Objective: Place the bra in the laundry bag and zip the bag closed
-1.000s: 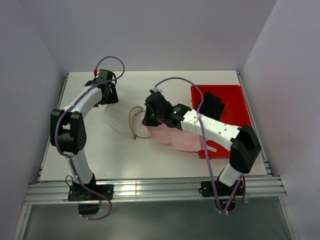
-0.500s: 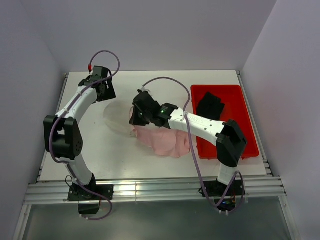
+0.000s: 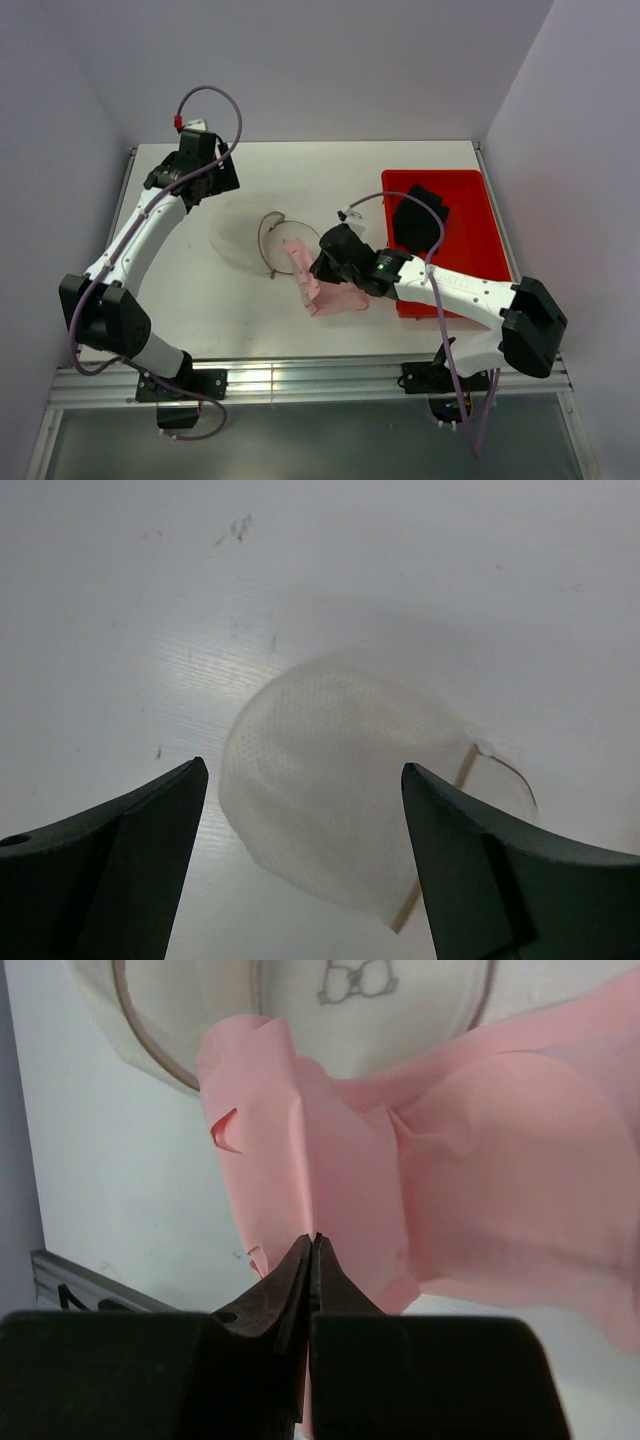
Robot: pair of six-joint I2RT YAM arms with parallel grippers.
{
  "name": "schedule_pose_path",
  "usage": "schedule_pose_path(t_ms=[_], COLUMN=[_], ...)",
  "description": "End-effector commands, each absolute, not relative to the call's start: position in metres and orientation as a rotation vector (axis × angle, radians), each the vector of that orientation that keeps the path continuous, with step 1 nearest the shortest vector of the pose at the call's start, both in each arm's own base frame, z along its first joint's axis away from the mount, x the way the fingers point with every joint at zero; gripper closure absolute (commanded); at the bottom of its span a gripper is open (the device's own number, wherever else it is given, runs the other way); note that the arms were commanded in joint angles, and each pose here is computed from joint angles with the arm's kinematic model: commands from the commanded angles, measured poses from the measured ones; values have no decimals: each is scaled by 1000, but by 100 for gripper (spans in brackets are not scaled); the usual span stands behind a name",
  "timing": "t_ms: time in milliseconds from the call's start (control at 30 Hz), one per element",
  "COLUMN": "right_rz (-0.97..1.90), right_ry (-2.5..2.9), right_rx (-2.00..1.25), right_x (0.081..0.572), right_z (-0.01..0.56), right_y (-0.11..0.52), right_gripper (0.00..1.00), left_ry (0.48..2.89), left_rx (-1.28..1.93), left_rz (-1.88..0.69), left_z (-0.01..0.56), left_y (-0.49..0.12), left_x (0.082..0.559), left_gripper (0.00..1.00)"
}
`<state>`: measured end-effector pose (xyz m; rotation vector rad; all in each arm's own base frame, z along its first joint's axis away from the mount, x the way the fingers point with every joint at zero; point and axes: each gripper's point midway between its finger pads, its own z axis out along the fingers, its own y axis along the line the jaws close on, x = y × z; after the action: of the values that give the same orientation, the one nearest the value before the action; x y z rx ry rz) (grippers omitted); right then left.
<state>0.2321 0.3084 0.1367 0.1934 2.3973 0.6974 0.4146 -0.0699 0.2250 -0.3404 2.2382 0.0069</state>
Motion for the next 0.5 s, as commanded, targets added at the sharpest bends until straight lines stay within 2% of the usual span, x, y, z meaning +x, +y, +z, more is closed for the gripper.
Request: schedule_pose_path(t_ms=[0,300,400,467], right_rz=[672,537,494,473], right_ry=[2308,2326,2330,2328], right_rx=[323,413,426,433], right_x=[239,240,238,235], right_z=[142,113,106,105], right_y=[286,242,231,223], right_gripper=[100,98,86,73], left_ry=[2188,2197,2191,2200], left_rx=[-306,-168,-138,-123], left_rz=[-44,-196,-253,-280], left_z=[245,238,236,232], left_y=[-93,-167,-184,-194], left_x=[400,350,337,330], left_gripper=[14,15,15,16])
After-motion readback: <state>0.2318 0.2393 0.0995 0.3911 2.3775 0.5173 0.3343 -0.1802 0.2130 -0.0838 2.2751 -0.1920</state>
